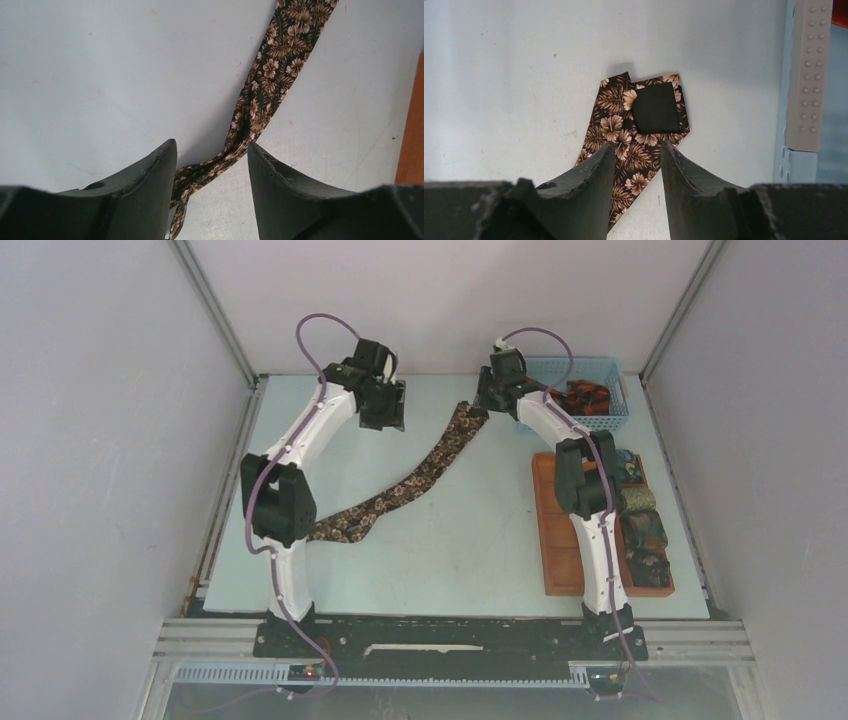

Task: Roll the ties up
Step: Flatten out the tie at the center of the board.

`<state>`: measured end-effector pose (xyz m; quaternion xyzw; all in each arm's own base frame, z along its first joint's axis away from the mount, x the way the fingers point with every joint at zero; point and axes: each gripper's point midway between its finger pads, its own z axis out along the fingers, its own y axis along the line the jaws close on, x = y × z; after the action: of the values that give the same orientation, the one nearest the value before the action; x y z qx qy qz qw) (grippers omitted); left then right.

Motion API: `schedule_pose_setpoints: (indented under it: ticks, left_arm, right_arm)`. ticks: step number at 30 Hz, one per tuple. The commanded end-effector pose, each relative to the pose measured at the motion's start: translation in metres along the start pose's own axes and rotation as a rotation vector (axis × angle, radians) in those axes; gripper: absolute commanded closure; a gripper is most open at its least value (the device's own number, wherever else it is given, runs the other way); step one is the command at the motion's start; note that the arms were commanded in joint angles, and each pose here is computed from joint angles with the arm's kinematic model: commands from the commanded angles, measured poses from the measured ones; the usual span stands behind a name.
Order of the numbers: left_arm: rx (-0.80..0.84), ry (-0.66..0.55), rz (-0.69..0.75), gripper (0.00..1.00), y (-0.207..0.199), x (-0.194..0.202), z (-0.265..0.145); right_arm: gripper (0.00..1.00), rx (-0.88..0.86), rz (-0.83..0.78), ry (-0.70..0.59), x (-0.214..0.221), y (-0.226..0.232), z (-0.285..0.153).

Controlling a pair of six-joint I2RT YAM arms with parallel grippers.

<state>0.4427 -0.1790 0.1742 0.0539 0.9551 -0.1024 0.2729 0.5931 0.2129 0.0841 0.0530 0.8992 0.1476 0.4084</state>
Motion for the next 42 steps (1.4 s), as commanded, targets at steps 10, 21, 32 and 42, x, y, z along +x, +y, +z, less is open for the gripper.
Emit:
schedule_pose_setpoints:
  ticks: [10, 21, 32, 42]
  left_arm:
    - [0.044, 0.195, -0.025, 0.44, -0.011, 0.046, 0.07]
    - [0.126, 0.254, -0.018, 0.46, -0.024, 0.073, 0.071]
    - [0.187, 0.219, 0.111, 0.64, -0.067, 0.069, 0.055]
    - [0.119, 0.169, 0.113, 0.61, -0.071, 0.069, 0.039]
  right_arm:
    - [0.59, -0.063, 0.025, -0.049, -0.028, 0.013, -0.015]
    - [0.59, -0.072, 0.036, -0.029, -0.024, 0.014, -0.012]
    - [0.64, -0.132, 0.041, -0.014, -0.021, 0.024, -0.009]
    - [0.53, -0.178, -0.005, 0.014, -0.015, 0.056, 0.017]
